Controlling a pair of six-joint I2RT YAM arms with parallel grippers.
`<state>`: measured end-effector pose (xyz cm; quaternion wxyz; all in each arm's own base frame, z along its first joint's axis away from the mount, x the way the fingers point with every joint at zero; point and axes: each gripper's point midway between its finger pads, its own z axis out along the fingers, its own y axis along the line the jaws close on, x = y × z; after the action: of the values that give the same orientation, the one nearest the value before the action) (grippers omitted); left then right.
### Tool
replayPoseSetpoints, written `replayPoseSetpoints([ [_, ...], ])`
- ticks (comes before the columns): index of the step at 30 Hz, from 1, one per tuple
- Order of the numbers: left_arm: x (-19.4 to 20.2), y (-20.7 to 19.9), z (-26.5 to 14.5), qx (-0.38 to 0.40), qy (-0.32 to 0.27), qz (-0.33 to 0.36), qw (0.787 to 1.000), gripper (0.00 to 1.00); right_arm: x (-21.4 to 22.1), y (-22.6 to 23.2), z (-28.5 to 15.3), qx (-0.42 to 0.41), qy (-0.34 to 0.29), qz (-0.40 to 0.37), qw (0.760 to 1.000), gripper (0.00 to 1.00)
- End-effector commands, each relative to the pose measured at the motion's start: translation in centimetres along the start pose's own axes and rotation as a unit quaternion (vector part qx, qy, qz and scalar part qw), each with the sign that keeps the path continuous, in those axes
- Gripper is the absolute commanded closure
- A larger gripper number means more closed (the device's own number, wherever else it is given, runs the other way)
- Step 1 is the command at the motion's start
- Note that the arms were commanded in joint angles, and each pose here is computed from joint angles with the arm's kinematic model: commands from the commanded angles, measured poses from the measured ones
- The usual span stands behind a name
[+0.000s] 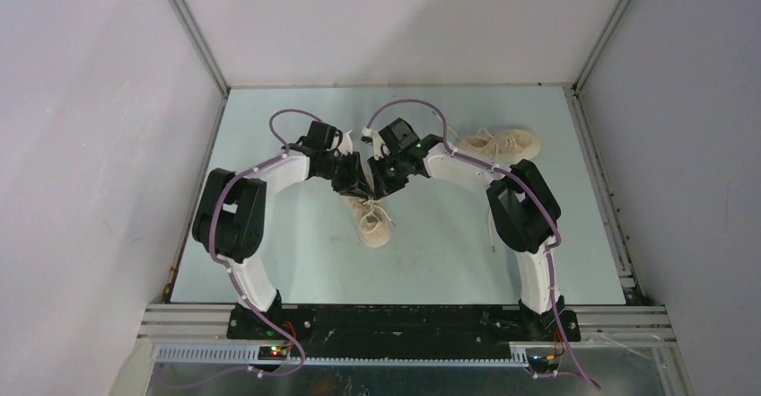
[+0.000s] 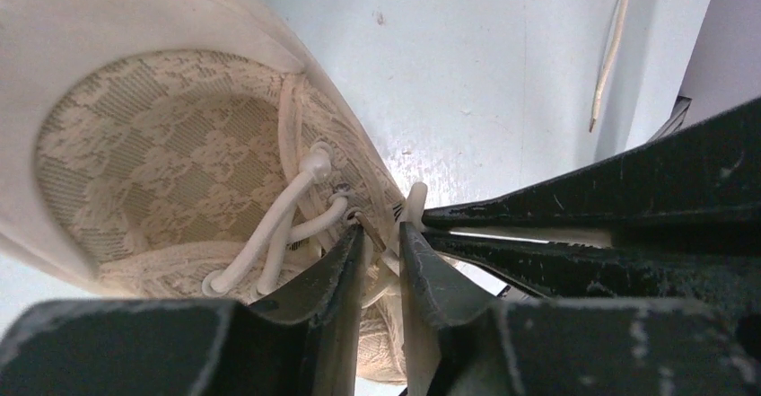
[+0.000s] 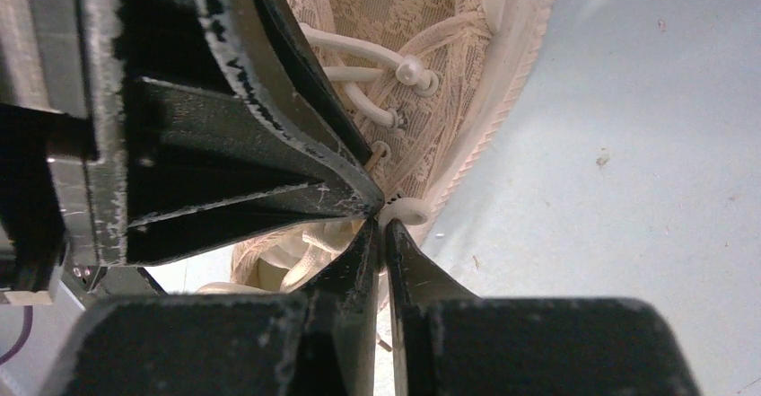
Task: Tie the shoes
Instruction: Pick up the shoelace at the center of the board, then tie the shoelace on the shoe.
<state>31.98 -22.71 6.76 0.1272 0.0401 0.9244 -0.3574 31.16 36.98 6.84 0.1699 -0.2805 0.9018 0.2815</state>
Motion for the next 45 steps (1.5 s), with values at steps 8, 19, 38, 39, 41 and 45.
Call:
replayPoseSetpoints([
  [8, -1.8, -1.5, -1.5, -0.008, -0.021, 0.048, 0.999, 1.00, -1.2, 1.2, -1.7, -0.005, -0.030, -0.017, 0.999, 0.95],
  [19, -5.9, 1.7, -5.2, -0.075, -0.085, 0.064, 0.991, 1.00, -0.9, 0.5, -1.4, 0.002, -0.027, -0.010, 1.000, 0.98],
  [38, -1.4, -6.6, -12.1, 0.032, -0.178, 0.342, 0.922, 0.48, -0.9, 0.2, -1.0, -0.014, -0.019, 0.004, 1.000, 0.99],
  [39, -0.2, -7.5, -11.5, 0.043, -0.161, 0.379, 0.910, 0.48, -1.0, 0.3, -1.1, -0.016, -0.019, 0.005, 1.000, 0.99],
  [41, 2.3, -8.0, -10.2, 0.047, -0.122, 0.429, 0.894, 0.48, -1.1, 0.3, -1.0, -0.025, -0.017, 0.014, 0.999, 0.99],
  [45, 4.6, -8.1, -7.7, 0.033, -0.074, 0.503, 0.860, 0.48, -1.0, 0.6, -1.1, -0.054, -0.015, 0.049, 0.997, 0.99],
])
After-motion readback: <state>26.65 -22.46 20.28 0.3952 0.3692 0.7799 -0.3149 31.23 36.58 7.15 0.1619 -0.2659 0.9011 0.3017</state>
